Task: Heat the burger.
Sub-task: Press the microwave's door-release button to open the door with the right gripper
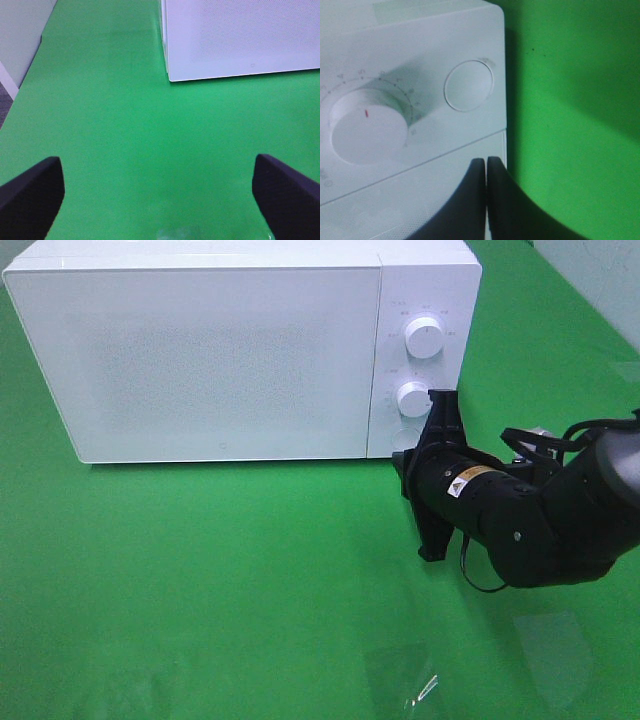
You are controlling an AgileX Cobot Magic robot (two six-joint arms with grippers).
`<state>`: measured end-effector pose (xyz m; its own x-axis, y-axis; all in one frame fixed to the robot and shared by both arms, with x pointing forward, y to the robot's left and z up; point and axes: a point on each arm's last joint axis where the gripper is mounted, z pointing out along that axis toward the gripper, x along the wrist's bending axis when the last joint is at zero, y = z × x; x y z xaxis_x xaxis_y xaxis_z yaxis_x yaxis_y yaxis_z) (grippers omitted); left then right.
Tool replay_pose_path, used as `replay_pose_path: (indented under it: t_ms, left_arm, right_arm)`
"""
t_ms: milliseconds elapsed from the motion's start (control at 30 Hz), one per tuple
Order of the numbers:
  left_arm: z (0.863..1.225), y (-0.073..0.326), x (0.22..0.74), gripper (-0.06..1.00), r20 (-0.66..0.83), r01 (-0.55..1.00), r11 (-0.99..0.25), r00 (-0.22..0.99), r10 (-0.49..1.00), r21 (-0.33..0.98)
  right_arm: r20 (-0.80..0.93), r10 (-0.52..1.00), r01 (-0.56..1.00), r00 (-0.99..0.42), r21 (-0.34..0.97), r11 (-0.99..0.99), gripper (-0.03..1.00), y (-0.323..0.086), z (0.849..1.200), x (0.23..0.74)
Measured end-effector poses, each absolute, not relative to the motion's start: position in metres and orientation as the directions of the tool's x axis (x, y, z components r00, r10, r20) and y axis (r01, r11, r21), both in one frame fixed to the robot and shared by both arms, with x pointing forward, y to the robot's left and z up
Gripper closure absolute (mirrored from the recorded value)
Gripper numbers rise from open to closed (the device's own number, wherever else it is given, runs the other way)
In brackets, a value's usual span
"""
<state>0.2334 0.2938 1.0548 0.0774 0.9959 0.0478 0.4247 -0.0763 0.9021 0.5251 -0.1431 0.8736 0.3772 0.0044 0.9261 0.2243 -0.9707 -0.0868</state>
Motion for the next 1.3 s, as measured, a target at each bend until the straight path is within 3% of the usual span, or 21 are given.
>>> replay_pose_path:
  t_ms: [433,1300]
  left_arm:
    - [1.055,0.294,0.233,0.01,0.048,0.425,-0.076,0.077,0.996,0.902]
    - [1.055,0.294,0.233,0.01,0.049,0.425,-0.077,0.077,0.996,0.902]
  right_arm:
    - [0.933,0.046,0.187,0.357,-0.023,-0.982,0.95,-0.155,0.872,0.56]
    - [0.915,0.062,0.155,0.398,-0.001,-0.988,0.95,-0.159,0.853,0.577]
